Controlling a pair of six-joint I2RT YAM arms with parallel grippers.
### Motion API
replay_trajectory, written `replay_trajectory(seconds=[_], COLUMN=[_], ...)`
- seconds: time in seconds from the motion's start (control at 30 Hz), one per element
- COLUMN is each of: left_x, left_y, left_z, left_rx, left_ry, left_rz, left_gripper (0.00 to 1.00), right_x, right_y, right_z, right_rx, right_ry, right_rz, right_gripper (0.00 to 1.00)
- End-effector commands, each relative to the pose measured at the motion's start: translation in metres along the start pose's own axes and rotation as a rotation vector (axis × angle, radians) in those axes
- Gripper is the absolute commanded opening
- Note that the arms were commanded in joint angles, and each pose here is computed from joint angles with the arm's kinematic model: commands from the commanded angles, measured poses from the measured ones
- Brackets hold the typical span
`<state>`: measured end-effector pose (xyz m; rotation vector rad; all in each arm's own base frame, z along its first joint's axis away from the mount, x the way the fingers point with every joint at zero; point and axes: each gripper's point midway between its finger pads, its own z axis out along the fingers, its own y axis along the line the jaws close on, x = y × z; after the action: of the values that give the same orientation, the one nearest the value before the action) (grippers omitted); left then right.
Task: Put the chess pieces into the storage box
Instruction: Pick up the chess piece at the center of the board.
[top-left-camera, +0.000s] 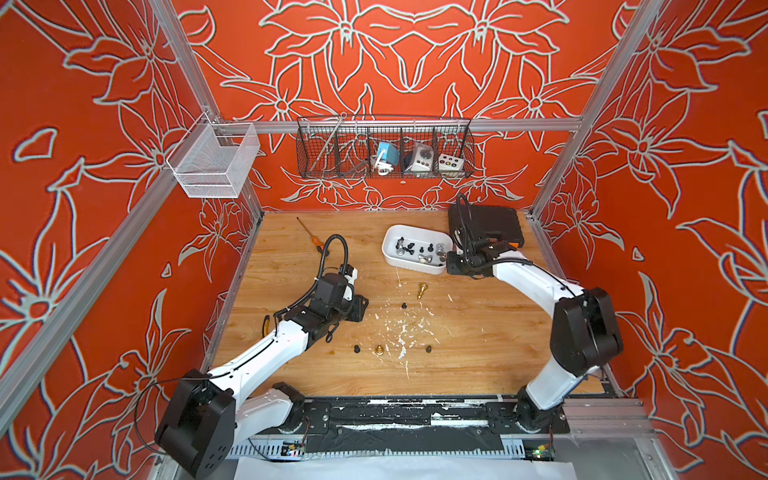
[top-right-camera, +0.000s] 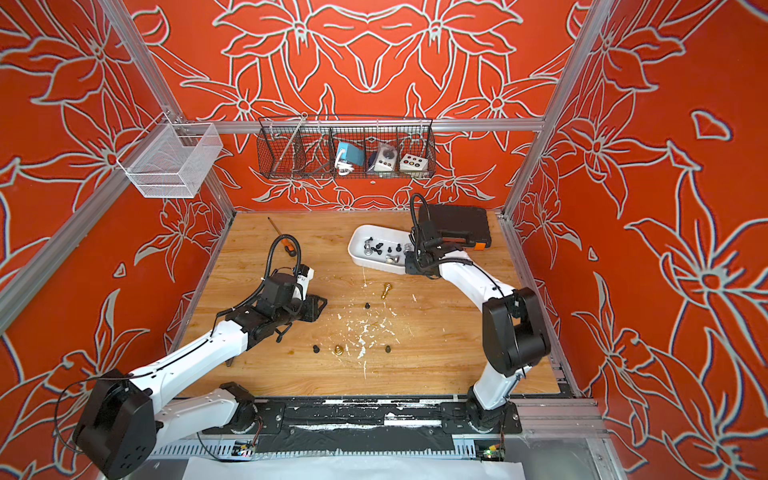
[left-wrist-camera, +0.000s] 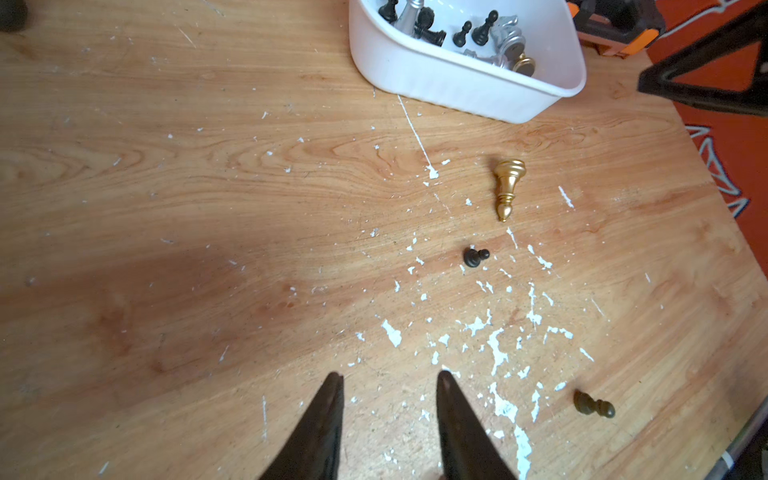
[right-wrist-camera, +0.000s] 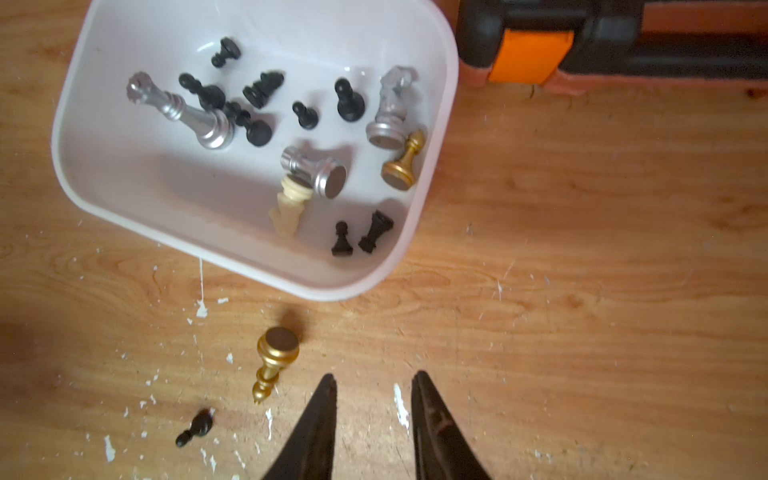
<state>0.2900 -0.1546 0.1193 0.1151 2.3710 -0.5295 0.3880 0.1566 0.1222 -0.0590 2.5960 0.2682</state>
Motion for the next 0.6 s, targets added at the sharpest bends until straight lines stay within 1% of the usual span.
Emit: replay_trajectory(seconds=[0.0, 0.17, 0.37, 0.57], left_x=[0.015, 0.033, 0.06, 0.085], left_y=[0.01, 0.013, 0.019, 0.017], left_z=[-0.005, -0.005, -0.004, -0.006], left_rx=[-0.045, -0.057, -0.101, -0.083], left_ry=[0.036, 0.09, 0.161, 0.218], left_rz=[-0.042, -0.099, -0.126, -0.186], left_gripper=[0.39, 0.41, 0.44, 0.45], right_x=[0.015, 0.05, 0.088, 0.11], right_y=[-0.004, -0.017, -0.031, -0.038], right_z=[-0.01, -0.018, -0.025, -0.033], right_rx=[-0.019, 0.001, 0.022, 0.023], right_ry=[-0.004, 0.036, 0.074, 0.089], right_rz=[-0.001, -0.007, -0.004, 0.015], right_gripper=[0.35, 0.39, 0.42, 0.42])
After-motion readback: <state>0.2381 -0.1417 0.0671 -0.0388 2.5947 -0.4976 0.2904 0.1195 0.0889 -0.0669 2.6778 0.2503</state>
